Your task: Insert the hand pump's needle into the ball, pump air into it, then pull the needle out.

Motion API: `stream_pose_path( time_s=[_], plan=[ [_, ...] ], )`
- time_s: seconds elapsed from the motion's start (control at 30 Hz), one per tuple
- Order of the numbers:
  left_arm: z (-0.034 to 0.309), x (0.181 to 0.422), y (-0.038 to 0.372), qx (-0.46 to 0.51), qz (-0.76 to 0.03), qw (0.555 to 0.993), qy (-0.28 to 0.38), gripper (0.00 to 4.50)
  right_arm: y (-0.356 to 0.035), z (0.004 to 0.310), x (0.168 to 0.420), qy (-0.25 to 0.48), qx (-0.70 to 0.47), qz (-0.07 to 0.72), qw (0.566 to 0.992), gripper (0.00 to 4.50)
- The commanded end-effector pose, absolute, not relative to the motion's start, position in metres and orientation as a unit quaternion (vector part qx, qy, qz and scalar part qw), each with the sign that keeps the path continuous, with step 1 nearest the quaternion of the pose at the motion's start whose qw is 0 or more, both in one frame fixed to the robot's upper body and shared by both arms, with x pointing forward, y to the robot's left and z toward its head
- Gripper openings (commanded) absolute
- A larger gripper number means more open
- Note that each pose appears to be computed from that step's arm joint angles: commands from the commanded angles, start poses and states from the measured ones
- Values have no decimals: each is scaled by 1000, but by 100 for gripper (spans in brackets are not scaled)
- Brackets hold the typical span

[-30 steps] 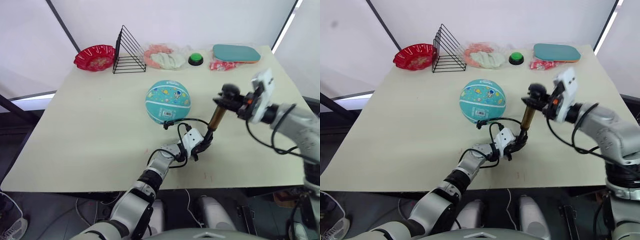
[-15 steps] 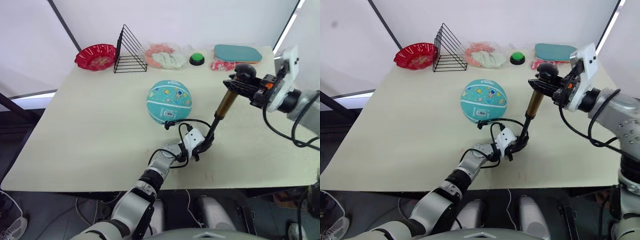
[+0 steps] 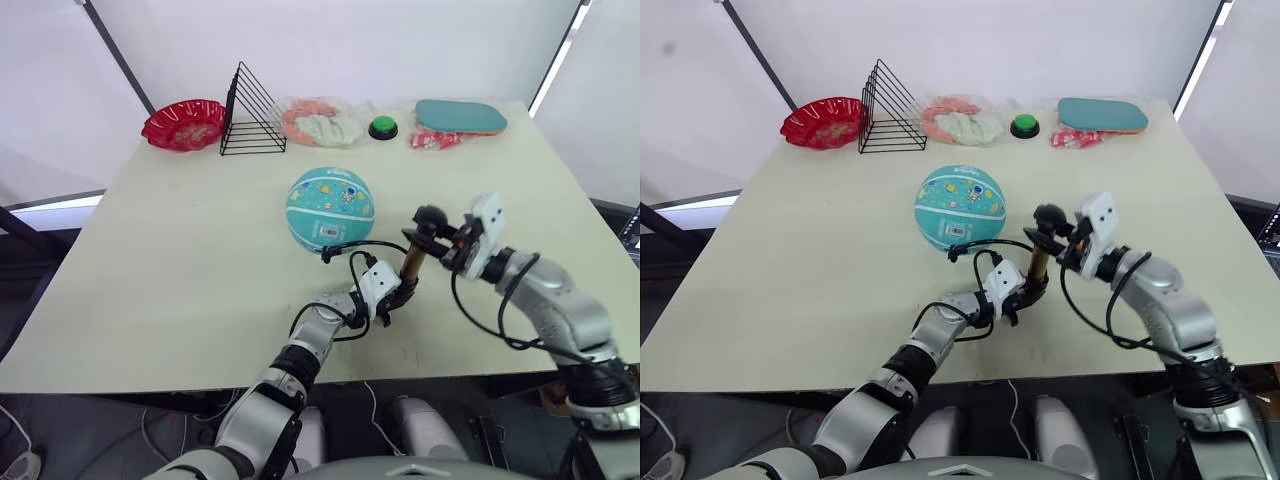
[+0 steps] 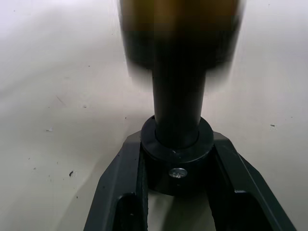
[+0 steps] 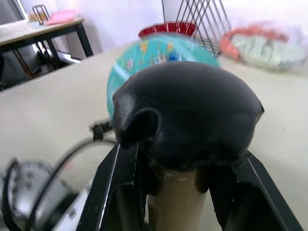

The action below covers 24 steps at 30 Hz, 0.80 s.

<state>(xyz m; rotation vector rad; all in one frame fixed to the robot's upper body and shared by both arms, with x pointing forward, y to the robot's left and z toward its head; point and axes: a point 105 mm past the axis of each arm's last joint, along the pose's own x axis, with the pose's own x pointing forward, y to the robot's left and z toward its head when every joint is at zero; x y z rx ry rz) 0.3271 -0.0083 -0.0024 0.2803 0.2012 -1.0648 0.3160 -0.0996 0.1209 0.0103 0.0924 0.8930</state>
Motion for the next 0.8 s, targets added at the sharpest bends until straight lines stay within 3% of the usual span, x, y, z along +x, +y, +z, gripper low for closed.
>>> stream_pose_path(
  time_s=[0.03, 0.13, 0.27, 0.5, 0.7, 0.8],
  plan=[
    [-31, 312, 2, 131, -510, 836, 154, 106, -104, 81, 312, 126, -3, 423, 897, 112],
    [-31, 311, 2, 131, -510, 836, 156, 106, -107, 108, 317, 92, -13, 428, 899, 112],
    [-34, 309, 0, 132, -512, 834, 159, 106, -114, 167, 322, 26, -25, 435, 900, 112],
    [-35, 308, -1, 129, -516, 831, 162, 106, -126, 254, 308, -40, -33, 450, 891, 112],
    [-35, 308, -3, 130, -518, 830, 161, 106, -133, 298, 297, -64, -34, 457, 886, 112],
    [-35, 308, -4, 130, -519, 829, 160, 106, -132, 299, 297, -56, -35, 457, 887, 112]
  ],
)
